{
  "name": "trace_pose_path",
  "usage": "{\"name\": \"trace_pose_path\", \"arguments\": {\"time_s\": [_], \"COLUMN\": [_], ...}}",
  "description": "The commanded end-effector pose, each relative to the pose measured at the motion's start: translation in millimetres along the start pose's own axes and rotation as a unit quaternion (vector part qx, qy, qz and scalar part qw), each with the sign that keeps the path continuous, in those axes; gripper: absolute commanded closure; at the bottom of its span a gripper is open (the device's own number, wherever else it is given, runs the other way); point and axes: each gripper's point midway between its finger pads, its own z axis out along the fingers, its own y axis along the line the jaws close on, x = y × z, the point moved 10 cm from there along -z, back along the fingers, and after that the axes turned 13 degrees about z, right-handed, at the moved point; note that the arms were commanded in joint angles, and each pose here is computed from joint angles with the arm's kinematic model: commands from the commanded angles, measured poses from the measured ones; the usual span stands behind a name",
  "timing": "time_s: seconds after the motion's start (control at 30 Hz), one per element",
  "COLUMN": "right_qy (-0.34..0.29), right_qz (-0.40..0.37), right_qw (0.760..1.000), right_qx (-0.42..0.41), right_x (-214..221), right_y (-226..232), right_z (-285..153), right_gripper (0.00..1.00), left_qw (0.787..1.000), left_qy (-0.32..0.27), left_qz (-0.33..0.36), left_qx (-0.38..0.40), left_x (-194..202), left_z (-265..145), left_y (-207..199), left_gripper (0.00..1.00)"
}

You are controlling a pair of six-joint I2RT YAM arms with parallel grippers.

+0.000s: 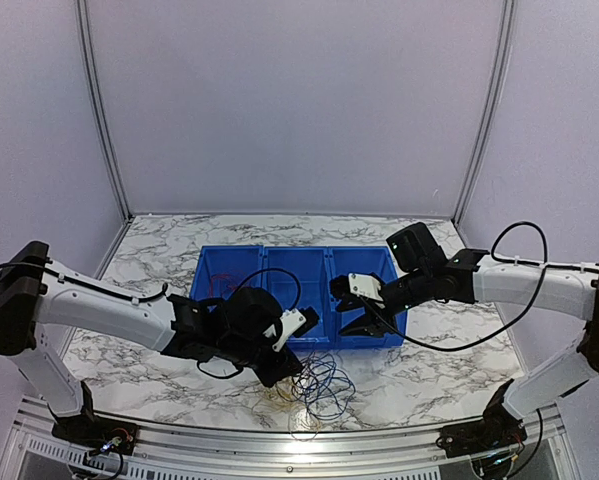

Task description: Untangle the cables

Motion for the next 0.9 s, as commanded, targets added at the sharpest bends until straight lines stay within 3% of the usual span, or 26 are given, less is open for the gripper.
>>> {"name": "trace_pose_path", "arguments": {"time_s": [0.0,0.17,0.3,0.43,0.6,0.77,0.87], "right_qy": [-0.012,-0.032,-0.076,-0.102,-0.11,-0.097,-0.091], "right_qz": [-0.002,0.01,0.028,0.038,0.037,0.026,0.029], "right_qw": [1.0,0.999,0.996,0.99,0.985,0.983,0.982], "right_qx": [0.002,-0.012,-0.046,-0.09,-0.128,-0.153,-0.165], "right_x": [-2.7,-11.9,-46.2,-80.7,-111.4,-118.1,-115.9], "right_y": [-1.2,-0.5,-0.2,0.1,7.6,21.3,23.5], "right_z": [-1.7,-5.3,-20.8,-32.5,-30.5,-11.8,-3.2], "right_gripper": [0.47,0.47,0.46,0.33,0.28,0.27,0.34], "left_qw": [1.0,0.998,0.992,0.984,0.976,0.97,0.968], "left_qy": [0.0,-0.058,-0.117,-0.162,-0.197,-0.223,-0.231], "left_qz": [0.005,0.022,0.037,0.043,0.048,0.044,0.043], "left_qx": [0.005,-0.022,-0.038,-0.062,-0.078,-0.084,-0.089], "left_x": [-9.9,-31.2,-52.3,-66.4,-77.9,-83.3,-82.5], "left_z": [-6.8,-42.5,-80.9,-113.0,-139.6,-157.8,-165.0], "left_y": [-3.3,-3.0,-4.6,-4.1,-5.1,-5.8,-5.7], "left_gripper": [0.94,1.0,1.0,1.0,1.0,1.0,1.0]}}
